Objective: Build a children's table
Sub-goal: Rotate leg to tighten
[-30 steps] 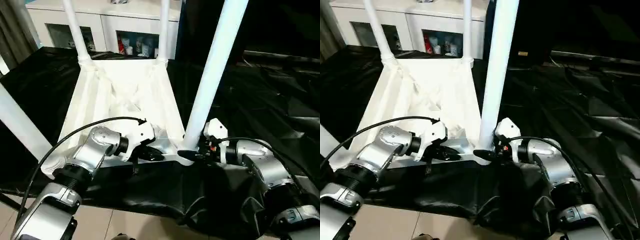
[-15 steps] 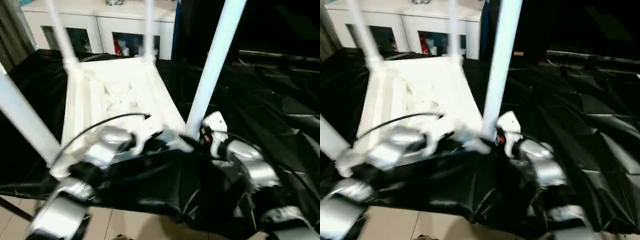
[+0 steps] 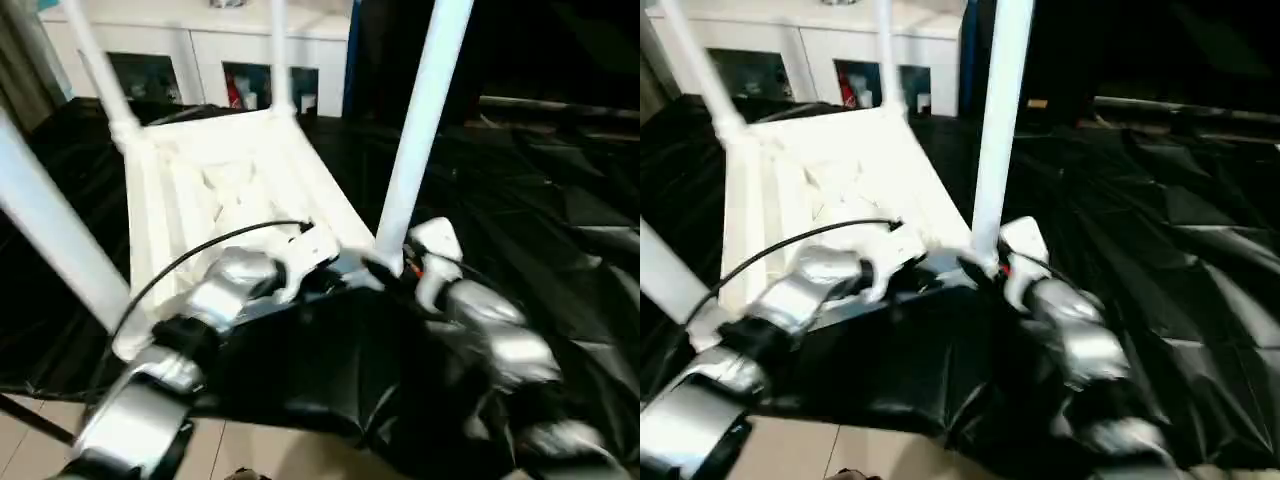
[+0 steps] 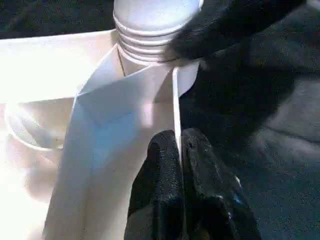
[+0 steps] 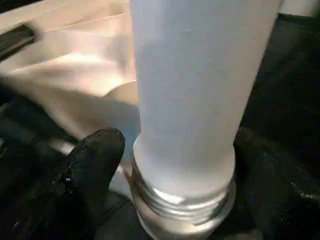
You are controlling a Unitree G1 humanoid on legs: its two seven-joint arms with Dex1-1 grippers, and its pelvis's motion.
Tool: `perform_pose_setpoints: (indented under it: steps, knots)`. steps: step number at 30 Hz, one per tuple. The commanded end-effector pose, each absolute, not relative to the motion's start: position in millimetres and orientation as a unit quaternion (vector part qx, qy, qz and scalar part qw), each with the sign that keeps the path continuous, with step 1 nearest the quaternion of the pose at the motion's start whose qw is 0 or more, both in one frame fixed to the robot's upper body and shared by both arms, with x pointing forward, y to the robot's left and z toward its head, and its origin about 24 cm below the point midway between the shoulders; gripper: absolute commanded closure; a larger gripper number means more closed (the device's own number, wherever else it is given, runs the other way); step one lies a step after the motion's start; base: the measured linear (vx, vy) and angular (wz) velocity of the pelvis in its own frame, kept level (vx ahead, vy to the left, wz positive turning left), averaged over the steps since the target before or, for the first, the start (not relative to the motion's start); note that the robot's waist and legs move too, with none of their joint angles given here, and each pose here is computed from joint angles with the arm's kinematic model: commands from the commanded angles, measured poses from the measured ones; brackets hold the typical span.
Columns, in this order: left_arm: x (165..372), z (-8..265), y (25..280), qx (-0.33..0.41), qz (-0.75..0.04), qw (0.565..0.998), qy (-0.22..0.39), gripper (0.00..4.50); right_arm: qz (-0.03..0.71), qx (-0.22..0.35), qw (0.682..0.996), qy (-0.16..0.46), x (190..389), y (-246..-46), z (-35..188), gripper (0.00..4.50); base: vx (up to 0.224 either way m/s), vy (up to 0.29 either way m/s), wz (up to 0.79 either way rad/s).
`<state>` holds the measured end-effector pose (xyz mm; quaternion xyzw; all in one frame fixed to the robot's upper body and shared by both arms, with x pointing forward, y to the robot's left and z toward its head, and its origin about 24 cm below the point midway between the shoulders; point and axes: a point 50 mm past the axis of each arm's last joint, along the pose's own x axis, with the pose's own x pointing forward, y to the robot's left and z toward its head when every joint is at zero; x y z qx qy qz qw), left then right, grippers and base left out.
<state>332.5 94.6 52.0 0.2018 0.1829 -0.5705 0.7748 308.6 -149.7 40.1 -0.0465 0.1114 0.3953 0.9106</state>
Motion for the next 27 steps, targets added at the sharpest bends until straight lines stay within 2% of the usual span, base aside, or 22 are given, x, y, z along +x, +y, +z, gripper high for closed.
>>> perform_pose_setpoints:
  steps: [1,4,6,7,12,15,16,19,22,27]
  knots:
    - [324.8,54.2,88.1,0.198,-0.609,0.749,0.172,4.50,0.473,-0.058,0.874,0.097,299.3,-138.2,43.8,0.78,0.000,0.000,0.00]
    - [315.4,58.8,97.4,0.175,-0.643,0.728,0.163,4.50,0.506,-0.051,0.855,0.101,295.8,-156.3,50.6,0.78,0.000,0.000,0.00]
    - [312.7,59.3,100.4,0.173,-0.651,0.721,0.162,4.50,0.516,-0.059,0.848,0.107,295.0,-160.2,50.7,0.78,0.000,0.000,0.00]
    - [307.6,60.0,109.5,0.170,-0.662,0.711,0.166,4.50,0.541,-0.073,0.829,0.120,293.5,-169.3,51.6,0.78,0.000,0.000,0.00]
    - [305.3,60.2,117.1,0.170,-0.662,0.709,0.173,4.50,0.554,-0.081,0.818,0.130,294.4,-174.1,53.3,0.78,0.000,0.000,0.00]
    - [304.6,59.2,124.1,0.174,-0.657,0.711,0.181,4.50,0.560,-0.080,0.814,0.131,297.7,-172.0,55.1,0.78,0.000,0.000,0.00]
    - [304.6,59.4,124.4,0.174,-0.656,0.712,0.181,4.50,0.560,-0.079,0.814,0.129,298.3,-171.3,55.4,1.02,0.000,0.000,0.00]
    - [304.4,59.9,125.3,0.175,-0.655,0.713,0.182,4.50,0.567,-0.068,0.811,0.127,298.9,-168.3,55.6,1.15,0.000,0.000,0.00]
    - [304.3,59.9,126.3,0.175,-0.654,0.713,0.183,4.50,0.578,-0.062,0.804,0.126,297.0,-164.0,54.1,1.52,0.000,0.000,0.00]
    - [304.1,59.5,125.7,0.177,-0.654,0.712,0.184,4.50,0.587,-0.052,0.798,0.127,294.5,-160.6,51.3,1.77,0.000,0.000,0.00]
